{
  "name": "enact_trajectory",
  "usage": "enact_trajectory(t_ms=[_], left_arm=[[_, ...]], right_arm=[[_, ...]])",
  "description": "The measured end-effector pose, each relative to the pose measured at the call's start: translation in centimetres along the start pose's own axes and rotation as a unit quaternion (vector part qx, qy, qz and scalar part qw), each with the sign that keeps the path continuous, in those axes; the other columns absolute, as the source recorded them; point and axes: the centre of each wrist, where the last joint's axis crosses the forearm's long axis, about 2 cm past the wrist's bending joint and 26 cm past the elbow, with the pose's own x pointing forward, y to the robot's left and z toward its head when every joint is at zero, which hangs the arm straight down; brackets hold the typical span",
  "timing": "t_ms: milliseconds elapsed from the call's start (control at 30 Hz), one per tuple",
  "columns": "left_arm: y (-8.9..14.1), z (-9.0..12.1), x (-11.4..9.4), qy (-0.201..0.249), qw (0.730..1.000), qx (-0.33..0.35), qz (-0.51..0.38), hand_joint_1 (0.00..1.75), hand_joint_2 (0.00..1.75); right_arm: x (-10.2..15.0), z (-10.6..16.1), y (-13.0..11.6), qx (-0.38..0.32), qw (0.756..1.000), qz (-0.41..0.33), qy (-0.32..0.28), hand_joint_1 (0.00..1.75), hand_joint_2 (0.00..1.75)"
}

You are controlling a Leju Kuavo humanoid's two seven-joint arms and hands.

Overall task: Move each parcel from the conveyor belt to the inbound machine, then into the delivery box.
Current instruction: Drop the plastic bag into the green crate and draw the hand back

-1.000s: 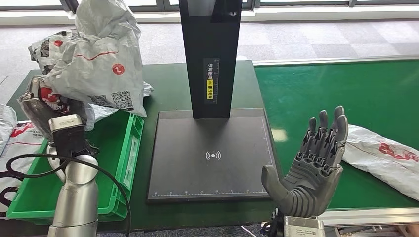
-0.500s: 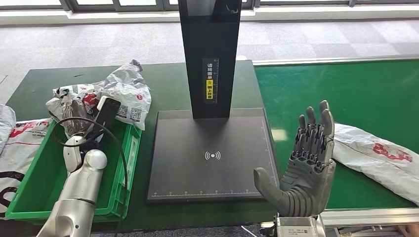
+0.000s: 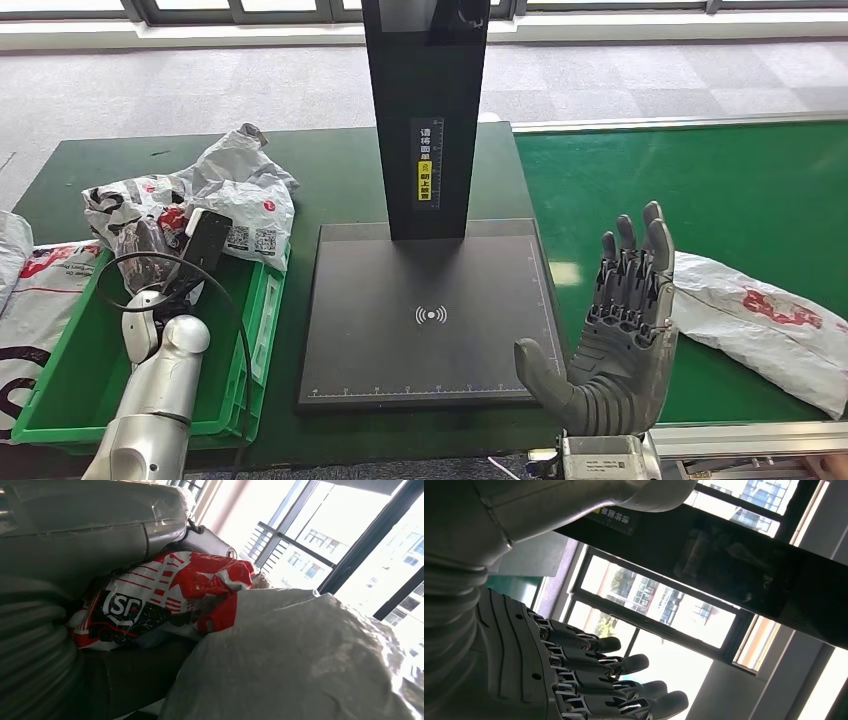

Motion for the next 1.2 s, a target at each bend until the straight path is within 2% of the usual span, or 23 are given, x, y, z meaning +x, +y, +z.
enact_trajectory(t_ms=[1200], left_arm=[[0.01,0.04,-0.08,0.001,1.000,0.000,0.000,1.75,1.75]], right_arm=[[0.00,0.00,0.00,0.000,1.000,0.000,0.000,0.00,1.75]])
